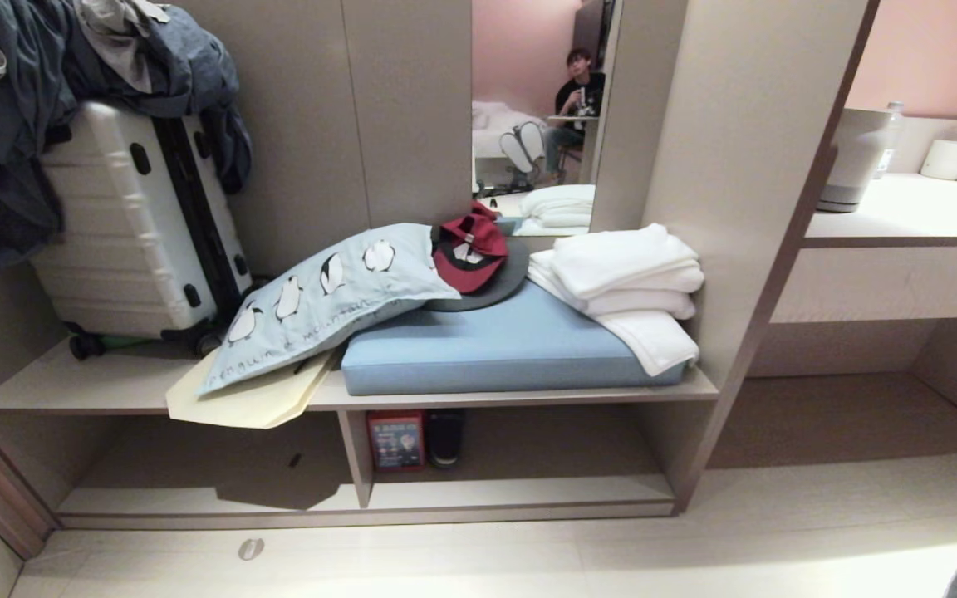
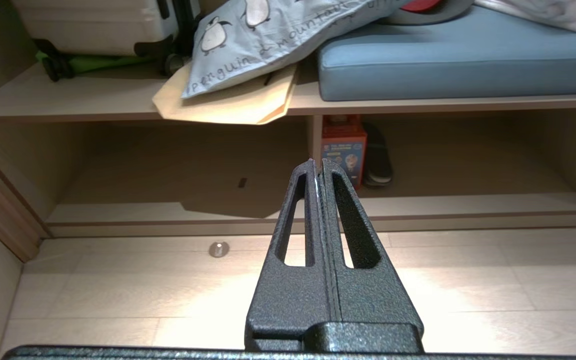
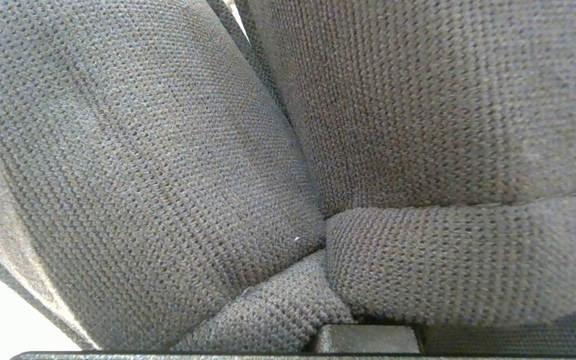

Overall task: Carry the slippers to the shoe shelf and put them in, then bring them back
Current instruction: Place the slippers into the shoe cabinet

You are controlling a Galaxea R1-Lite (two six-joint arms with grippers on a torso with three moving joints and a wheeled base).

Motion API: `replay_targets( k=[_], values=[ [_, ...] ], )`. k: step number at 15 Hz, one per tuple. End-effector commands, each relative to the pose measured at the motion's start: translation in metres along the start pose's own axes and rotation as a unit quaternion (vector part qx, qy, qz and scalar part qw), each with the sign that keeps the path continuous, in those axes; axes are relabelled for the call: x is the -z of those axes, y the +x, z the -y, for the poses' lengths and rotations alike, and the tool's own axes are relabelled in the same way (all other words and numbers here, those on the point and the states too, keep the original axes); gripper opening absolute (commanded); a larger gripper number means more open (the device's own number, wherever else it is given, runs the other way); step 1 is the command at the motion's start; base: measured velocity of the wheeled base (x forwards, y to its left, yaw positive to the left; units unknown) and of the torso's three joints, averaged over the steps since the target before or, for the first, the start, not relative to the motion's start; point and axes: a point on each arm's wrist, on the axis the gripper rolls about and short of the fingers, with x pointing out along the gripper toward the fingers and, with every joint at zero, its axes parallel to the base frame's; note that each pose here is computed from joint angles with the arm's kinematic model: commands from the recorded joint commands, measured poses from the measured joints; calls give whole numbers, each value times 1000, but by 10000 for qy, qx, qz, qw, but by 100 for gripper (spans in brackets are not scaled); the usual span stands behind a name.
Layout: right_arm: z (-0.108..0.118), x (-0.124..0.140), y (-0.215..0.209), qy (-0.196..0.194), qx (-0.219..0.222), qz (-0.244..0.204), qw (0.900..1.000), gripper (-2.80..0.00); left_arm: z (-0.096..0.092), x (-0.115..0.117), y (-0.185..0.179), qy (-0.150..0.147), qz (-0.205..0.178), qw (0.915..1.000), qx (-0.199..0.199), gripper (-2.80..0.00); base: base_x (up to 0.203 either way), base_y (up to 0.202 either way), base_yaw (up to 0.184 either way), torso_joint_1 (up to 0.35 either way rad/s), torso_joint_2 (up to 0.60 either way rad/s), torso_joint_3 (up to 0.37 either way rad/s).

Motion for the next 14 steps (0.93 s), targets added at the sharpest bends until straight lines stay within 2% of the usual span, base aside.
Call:
replay_targets(
  k=[1,7,14],
  values=[
    [0,0,0,0,-4,1,10000,-280,0,0,0,-1,2,10000,-3,-280,0,193,1,-1,2,2],
    [0,0,0,0,-4,1,10000,-280,0,0,0,-1,2,10000,-3,-280,0,178,-2,3,1,2],
    [0,0,0,-1,-4,1,10000,-280,0,0,0,-1,2,10000,-3,-280,0,9,-1,0,1,1]
  ],
)
